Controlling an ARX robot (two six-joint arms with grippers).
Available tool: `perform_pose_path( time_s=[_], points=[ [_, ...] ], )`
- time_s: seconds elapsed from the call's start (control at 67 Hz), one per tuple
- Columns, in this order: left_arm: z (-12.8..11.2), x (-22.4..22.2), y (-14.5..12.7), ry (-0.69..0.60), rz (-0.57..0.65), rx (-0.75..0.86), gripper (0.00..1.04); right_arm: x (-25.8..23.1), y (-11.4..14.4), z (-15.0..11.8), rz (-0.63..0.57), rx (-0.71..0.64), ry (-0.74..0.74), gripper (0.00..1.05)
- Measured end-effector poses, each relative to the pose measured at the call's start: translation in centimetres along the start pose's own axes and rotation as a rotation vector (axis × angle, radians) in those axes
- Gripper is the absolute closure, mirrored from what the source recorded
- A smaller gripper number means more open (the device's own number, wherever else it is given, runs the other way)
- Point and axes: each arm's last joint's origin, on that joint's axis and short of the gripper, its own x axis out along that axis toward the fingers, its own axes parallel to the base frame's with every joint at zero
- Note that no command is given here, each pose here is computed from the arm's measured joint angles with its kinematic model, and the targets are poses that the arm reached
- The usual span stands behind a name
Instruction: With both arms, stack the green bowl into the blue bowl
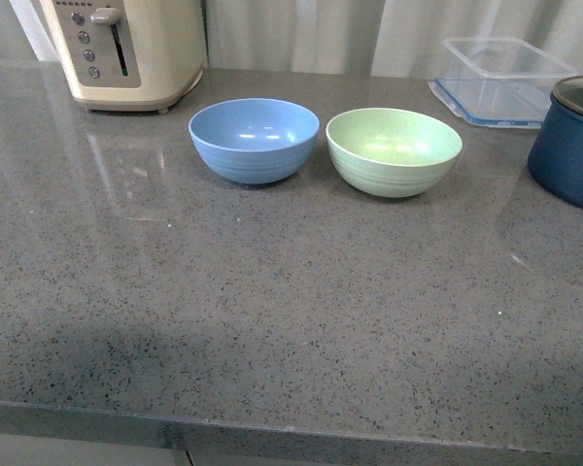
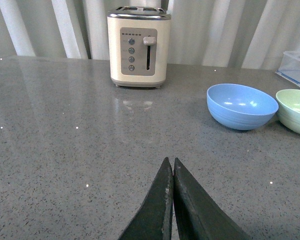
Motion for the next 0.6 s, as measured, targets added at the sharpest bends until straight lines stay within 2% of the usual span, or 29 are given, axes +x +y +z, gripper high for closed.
perform_pose_path(
  time_s=[0.597],
  points=[
    [0.1, -1.7, 0.0, -0.005, 0.000, 0.000, 1.01, 0.0, 0.0, 0.0, 0.000, 0.000, 0.000, 0.10]
  ],
)
